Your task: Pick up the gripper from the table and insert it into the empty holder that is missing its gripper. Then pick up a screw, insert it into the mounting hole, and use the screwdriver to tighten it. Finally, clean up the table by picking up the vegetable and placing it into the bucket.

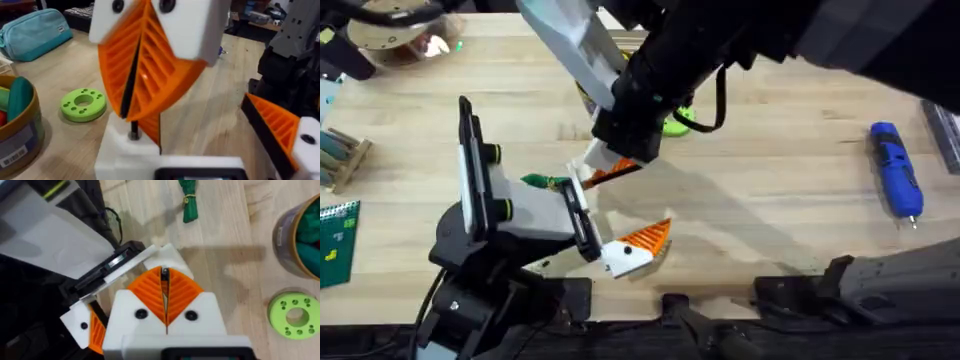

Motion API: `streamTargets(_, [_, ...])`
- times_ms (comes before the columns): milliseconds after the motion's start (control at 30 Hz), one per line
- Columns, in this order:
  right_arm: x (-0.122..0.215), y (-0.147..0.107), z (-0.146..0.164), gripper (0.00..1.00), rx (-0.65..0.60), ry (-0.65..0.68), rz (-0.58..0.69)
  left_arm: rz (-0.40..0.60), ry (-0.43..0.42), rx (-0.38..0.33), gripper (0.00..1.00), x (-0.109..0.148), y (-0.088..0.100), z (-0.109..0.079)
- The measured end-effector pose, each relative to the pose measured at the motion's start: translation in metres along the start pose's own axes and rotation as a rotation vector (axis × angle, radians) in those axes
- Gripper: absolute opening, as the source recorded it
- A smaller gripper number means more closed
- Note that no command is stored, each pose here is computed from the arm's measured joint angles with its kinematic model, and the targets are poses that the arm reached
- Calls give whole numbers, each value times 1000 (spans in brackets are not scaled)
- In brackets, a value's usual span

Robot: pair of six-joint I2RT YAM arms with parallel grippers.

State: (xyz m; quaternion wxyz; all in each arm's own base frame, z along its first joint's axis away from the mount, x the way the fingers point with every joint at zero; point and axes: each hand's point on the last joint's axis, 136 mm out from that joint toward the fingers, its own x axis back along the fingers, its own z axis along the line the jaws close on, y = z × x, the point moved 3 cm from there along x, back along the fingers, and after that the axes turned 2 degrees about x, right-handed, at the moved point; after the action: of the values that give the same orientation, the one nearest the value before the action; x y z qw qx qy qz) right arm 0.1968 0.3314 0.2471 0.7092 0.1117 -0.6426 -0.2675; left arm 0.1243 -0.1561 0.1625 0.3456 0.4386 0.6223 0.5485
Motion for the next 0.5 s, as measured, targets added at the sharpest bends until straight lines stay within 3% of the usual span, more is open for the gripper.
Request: streamTargets(500, [0, 0, -1, 8, -4, -12, 5, 0, 0, 0, 985, 0, 0, 0])
